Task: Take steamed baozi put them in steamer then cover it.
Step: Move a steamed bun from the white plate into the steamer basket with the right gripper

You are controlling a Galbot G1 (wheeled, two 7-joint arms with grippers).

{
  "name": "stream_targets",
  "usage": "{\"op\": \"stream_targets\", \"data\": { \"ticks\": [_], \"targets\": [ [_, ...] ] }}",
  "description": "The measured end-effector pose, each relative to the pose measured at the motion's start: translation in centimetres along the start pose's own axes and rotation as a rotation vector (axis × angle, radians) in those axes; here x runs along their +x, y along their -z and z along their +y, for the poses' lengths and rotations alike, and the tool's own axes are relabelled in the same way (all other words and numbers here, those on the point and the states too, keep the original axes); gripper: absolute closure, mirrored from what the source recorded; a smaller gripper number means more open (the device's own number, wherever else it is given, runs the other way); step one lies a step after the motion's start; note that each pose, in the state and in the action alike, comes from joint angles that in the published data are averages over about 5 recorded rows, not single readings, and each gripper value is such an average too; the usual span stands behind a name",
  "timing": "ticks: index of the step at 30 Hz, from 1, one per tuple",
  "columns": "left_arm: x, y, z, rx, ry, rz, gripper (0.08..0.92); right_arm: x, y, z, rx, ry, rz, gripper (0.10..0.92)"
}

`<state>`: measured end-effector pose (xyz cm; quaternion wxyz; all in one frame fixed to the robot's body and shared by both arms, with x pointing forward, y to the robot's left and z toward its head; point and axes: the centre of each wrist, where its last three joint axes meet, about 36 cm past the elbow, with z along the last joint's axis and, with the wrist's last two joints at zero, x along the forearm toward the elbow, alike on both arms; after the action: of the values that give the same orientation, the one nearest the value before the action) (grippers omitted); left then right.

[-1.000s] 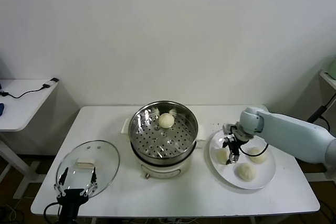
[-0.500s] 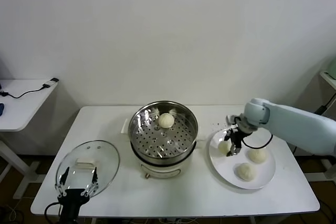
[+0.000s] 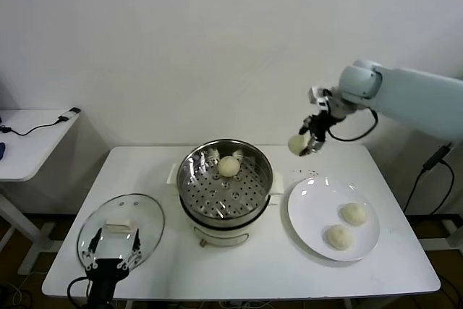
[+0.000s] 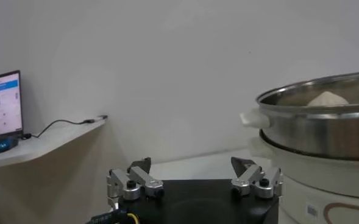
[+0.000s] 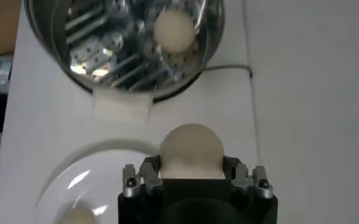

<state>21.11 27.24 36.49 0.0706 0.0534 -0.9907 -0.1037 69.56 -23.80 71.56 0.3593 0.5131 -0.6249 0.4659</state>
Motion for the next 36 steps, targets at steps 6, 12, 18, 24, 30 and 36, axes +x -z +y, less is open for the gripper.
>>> {"op": "stream_targets", "data": {
  "ticks": [6, 12, 18, 24, 30, 36],
  "targets": [
    [-0.3, 0.1, -0.1, -0.007, -0.002, -0.009, 0.177, -1.0, 7.5, -0.2, 0.047, 0.011, -0.037, 0.361],
    [-0.6, 0.3, -0.3, -0.011, -0.003, -0.021, 0.177, -4.4, 13.7, 1.3, 0.095, 0.048, -0.045, 0.361],
    [-0.6, 0.4, -0.2, -0.012, 0.000, -0.023, 0.177, -8.3, 17.1, 3.0, 0.129, 0.083, -0.015, 0.361],
    [-0.7, 0.4, -0.1, -0.013, 0.001, -0.025, 0.177, -11.7, 18.7, 4.6, 0.154, 0.114, 0.021, 0.361],
    [-0.6, 0.3, 0.1, -0.015, 0.003, -0.024, 0.177, -14.8, 19.1, 5.9, 0.165, 0.139, 0.045, 0.361],
    [-0.7, 0.0, 0.3, -0.017, 0.007, -0.020, 0.177, -17.4, 19.6, 7.0, 0.176, 0.167, 0.050, 0.361]
  ]
}}
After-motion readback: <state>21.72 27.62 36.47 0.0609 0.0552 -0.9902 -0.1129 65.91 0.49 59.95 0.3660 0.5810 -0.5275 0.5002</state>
